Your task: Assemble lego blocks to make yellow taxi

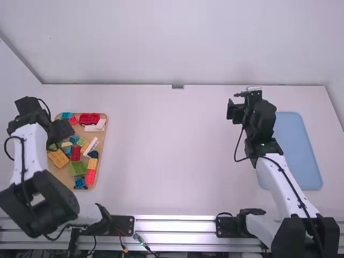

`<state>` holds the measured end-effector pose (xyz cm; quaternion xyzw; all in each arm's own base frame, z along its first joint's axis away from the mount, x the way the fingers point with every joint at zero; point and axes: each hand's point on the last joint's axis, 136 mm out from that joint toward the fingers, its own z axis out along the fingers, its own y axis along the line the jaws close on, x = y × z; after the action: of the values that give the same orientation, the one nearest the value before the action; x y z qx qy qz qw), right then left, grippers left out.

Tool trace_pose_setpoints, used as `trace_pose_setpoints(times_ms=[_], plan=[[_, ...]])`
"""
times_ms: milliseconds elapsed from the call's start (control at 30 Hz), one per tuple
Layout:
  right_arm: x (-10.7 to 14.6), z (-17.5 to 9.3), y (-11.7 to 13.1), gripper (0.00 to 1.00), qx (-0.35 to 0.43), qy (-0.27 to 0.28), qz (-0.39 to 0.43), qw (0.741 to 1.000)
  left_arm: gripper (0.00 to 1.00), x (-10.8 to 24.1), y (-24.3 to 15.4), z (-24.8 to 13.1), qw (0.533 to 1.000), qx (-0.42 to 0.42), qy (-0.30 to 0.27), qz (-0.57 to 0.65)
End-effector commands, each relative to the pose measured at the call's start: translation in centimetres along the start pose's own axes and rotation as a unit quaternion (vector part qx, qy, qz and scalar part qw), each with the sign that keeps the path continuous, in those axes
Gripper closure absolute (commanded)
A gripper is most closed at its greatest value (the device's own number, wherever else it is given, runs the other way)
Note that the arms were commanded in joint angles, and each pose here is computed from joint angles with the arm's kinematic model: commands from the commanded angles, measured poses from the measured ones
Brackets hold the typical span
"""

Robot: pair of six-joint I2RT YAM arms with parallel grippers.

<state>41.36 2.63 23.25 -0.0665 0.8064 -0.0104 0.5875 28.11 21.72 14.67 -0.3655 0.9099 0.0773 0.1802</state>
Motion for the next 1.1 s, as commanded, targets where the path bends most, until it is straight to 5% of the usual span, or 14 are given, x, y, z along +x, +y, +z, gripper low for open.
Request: trace_pose_setpoints(times_ms=[0, 300, 700, 1067], plan=[[-1.9, 0.7, 0.0, 0.05, 0.002, -0.017, -0.003, 1.0, 0.05, -0.5, 1.8, 1.3, 0.999, -0.013, 0.032, -0.013], [-2.4, 2.0, 0.1, 0.01, 0.001, -0.021, -0.002, 1.0, 0.01, 1.4, 6.5, 5.7, 0.99, -0.034, 0.126, -0.056], [-2.4, 2.0, 0.1, 0.01, 0.001, -0.021, -0.002, 1.0, 0.17, 2.2, 5.5, 8.2, 0.992, 0.015, 0.123, -0.018], [-2.8, 2.0, 0.0, 0.01, 0.002, -0.029, -0.002, 1.0, 0.18, 4.1, 5.6, 10.2, 0.992, 0.01, 0.126, -0.017]])
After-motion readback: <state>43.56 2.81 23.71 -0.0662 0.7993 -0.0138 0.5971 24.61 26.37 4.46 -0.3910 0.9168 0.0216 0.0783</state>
